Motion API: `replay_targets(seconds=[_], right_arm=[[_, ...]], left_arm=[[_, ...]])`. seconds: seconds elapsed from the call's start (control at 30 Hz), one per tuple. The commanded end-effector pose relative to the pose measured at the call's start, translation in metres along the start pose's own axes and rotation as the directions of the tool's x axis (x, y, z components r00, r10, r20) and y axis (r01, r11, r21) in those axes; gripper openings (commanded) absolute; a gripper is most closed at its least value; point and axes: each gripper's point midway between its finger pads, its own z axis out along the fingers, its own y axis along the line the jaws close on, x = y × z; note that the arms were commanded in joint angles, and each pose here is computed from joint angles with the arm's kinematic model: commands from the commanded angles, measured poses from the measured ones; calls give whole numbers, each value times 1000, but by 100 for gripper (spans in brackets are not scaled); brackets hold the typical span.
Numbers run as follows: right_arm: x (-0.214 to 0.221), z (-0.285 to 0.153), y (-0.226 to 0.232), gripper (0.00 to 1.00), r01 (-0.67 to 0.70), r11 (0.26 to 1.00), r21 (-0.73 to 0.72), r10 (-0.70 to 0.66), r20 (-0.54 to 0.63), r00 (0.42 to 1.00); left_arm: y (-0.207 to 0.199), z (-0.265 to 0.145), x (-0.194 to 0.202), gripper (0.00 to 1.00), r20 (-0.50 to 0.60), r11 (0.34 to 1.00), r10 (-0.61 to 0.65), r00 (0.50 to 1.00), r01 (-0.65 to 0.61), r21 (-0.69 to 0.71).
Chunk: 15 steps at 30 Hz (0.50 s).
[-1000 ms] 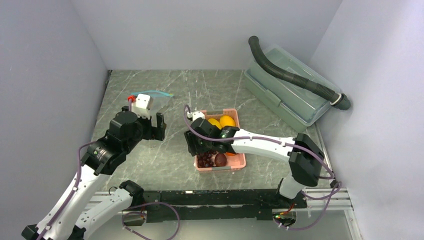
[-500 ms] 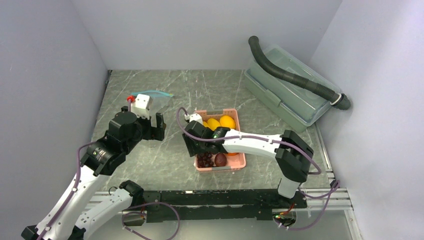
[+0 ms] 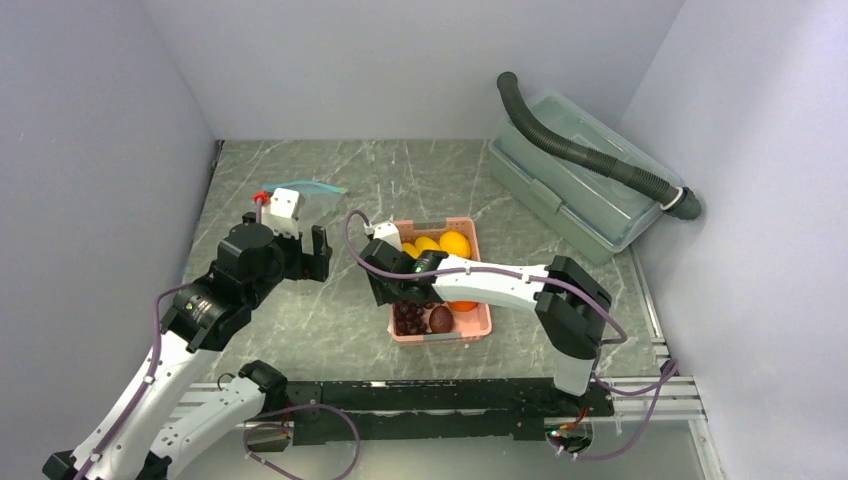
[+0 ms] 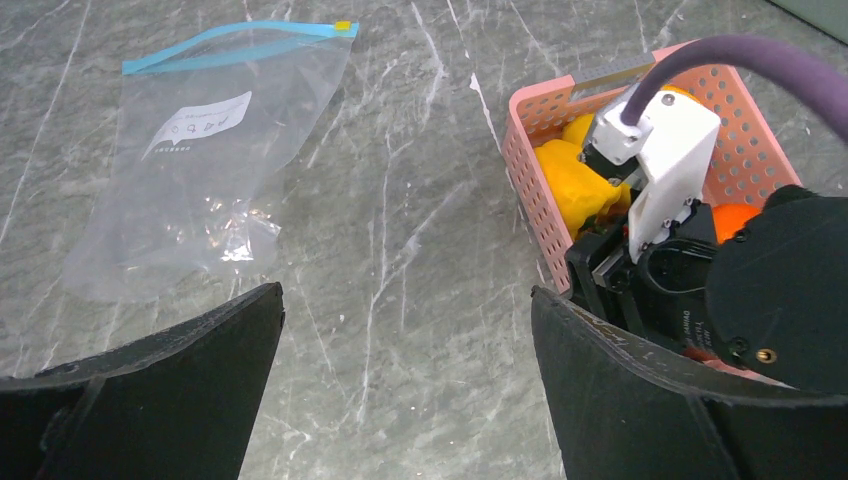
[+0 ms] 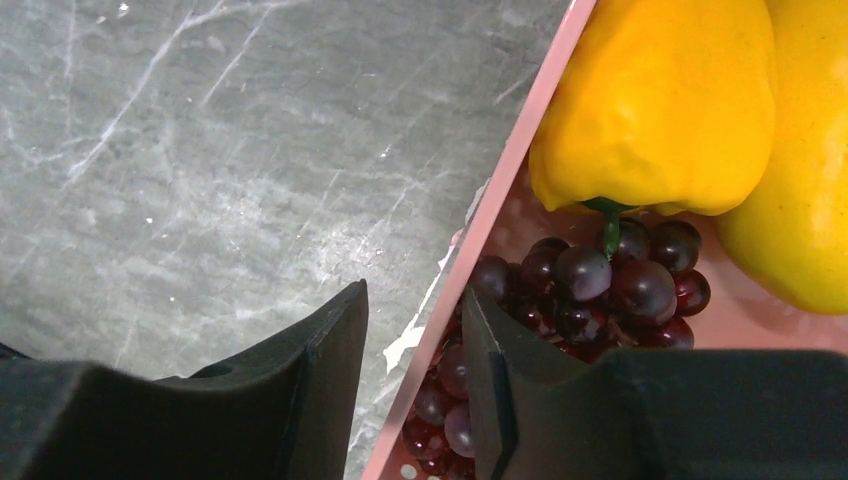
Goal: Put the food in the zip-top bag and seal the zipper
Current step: Move the bin to the center of the board.
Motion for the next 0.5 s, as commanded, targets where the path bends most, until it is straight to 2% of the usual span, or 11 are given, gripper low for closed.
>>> replay_targets(seconds=[0.0,0.13,0.33,0.43,0.47], right_arm=[[-12,0,1,41,-11,999,37,10,31,999],[-10,1,-5,34,-10,998,65,8,32,999],[-10,0,-15,14,-1,994,111,-3,37,999],[-11,-2,-17,0,5,993,117,-11,45,999],[-11,-2,-18,0,7,993,120,-13,47,999]], left_arm=[[4,-4,-9,99,36,1000,-2,999,3,-14],[4,-4,-9,99,38,1000,-2,999,3,-13],[4,-4,-10,99,40,1000,-3,999,3,-14],[4,-5,-9,99,37,1000,-1,999,2,-14],[4,-4,-9,99,38,1000,-2,999,2,-15]])
